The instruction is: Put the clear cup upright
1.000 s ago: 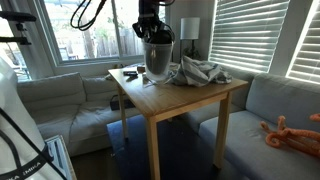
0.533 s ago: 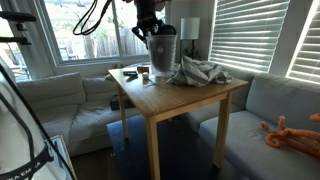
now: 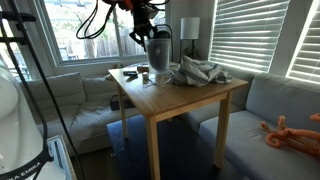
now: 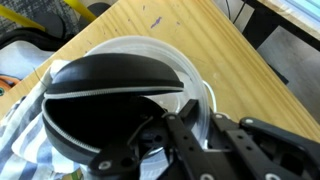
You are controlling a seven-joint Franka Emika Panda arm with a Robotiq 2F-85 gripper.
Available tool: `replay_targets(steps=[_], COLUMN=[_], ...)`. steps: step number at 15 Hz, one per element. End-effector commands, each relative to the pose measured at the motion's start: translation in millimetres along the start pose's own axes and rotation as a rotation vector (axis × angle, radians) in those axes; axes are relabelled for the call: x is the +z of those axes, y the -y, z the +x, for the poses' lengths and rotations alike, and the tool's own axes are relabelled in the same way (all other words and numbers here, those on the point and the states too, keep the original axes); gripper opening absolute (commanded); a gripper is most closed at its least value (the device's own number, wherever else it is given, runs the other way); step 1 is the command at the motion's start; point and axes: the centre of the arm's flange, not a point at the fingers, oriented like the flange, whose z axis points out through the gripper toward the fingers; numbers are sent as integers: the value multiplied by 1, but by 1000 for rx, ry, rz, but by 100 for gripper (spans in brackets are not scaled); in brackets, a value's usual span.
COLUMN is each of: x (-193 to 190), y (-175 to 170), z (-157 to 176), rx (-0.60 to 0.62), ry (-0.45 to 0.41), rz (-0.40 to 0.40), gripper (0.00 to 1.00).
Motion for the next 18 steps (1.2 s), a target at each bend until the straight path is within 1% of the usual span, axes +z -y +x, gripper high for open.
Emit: replay_targets(steps=[1,8,10,16,17,18], x=[-15,-6,3,23,21,20], y=[-2,-12,-13,-8,-8,-8], z=[18,31,34,43,42,40], rx=[-31,-17,-15,-33,-30,-29], ry=[-56,-148,-152,-129,-135,-137], rz=[-2,43,51,84,82,80], gripper=[2,2,2,2,11,17])
